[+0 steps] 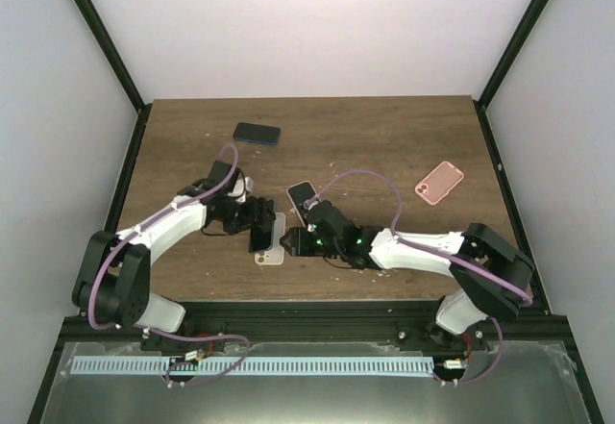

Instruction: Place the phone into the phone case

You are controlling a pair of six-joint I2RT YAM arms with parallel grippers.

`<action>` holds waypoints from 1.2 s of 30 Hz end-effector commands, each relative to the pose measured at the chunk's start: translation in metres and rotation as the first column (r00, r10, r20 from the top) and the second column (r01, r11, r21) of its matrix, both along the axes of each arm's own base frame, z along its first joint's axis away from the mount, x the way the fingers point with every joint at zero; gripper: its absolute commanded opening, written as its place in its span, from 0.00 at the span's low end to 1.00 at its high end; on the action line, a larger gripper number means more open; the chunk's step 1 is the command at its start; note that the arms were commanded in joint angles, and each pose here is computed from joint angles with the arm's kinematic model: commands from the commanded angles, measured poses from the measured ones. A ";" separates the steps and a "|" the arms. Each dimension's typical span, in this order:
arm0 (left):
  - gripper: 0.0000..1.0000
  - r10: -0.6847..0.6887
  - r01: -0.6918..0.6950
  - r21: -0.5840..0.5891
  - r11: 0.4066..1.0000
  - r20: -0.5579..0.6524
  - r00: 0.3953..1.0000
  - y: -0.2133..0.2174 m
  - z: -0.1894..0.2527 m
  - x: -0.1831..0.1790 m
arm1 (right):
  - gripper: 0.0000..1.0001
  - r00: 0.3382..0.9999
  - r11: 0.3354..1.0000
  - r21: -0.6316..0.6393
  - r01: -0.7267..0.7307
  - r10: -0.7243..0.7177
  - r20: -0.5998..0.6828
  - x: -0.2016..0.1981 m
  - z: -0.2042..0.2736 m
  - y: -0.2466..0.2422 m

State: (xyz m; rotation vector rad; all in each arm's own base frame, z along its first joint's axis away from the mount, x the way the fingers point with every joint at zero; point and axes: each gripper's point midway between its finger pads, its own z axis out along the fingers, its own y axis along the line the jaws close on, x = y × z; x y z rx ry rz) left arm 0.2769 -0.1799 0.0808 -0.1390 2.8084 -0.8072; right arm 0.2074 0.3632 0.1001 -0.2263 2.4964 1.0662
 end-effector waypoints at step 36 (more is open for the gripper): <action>0.66 -0.040 0.044 0.133 0.990 -0.037 0.999 -0.008 -0.041 -0.001 | 0.51 0.995 0.994 -0.055 0.089 -0.086 0.050 0.009 -0.004 -0.017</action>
